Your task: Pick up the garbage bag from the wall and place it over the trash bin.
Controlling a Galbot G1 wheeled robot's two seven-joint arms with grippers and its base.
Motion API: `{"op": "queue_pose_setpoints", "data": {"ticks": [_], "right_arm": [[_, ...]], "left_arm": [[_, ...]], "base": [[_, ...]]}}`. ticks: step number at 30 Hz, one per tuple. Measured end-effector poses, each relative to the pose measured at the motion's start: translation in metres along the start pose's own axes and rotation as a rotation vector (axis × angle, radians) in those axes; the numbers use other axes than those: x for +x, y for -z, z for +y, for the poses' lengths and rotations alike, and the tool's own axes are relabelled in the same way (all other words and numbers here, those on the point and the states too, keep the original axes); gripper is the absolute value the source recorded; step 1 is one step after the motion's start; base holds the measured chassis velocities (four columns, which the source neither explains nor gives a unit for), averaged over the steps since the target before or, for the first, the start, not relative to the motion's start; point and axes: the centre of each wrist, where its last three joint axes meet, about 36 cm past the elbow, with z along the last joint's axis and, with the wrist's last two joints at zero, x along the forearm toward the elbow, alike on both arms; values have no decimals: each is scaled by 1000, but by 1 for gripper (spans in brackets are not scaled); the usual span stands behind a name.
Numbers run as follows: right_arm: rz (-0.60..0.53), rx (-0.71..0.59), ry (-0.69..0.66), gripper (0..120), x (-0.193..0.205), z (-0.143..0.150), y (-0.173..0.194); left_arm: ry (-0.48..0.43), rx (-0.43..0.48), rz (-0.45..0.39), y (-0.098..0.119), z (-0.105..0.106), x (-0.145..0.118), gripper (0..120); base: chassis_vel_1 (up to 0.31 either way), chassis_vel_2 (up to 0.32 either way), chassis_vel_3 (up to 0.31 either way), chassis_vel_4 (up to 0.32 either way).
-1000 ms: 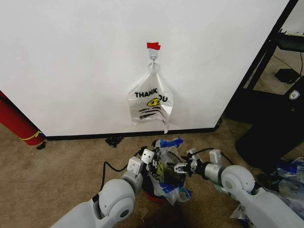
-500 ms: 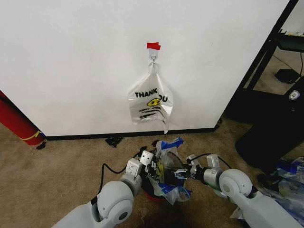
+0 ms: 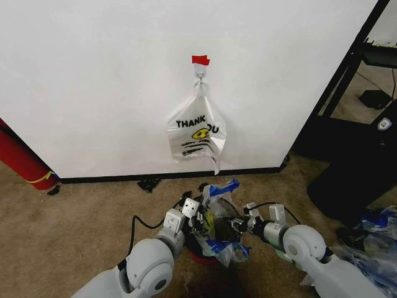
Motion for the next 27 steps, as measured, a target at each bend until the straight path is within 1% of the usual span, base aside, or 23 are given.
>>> {"op": "queue_pose_setpoints", "data": {"ticks": [1, 5, 15, 17, 20, 21, 24, 27], "right_arm": [[-11, -11, -10, 14, 0, 4, -3], [-20, -27, -16, 0, 2, 11, -10], [-51, -65, -32, 0, 10, 21, -19], [-93, -96, -43, 0, 12, 24, -21], [-178, -146, -82, 0, 15, 29, -23], [-178, -146, -82, 0, 15, 29, -23], [-237, -193, -124, 0, 23, 34, -23], [-303, -220, -148, 0, 33, 35, -20]], "left_arm": [[0, 0, -1, -1, 0, 1, 0], [-3, 4, -5, 0, -1, 4, 0], [-16, 18, -17, 1, -4, 17, 0], [-20, 25, -27, 2, -5, 23, 0], [-20, 23, -79, 5, -5, 33, 0], [-20, 23, -79, 5, -5, 33, 0], [-2, -3, -121, 6, 0, 39, 0], [26, -24, -144, 5, 7, 40, 0]], "base": [[0, 0, 0, 0], [0, 0, 0, 0], [0, 0, 0, 0], [0, 0, 0, 0], [0, 0, 0, 0], [0, 0, 0, 0], [0, 0, 0, 0], [0, 0, 0, 0]]}}
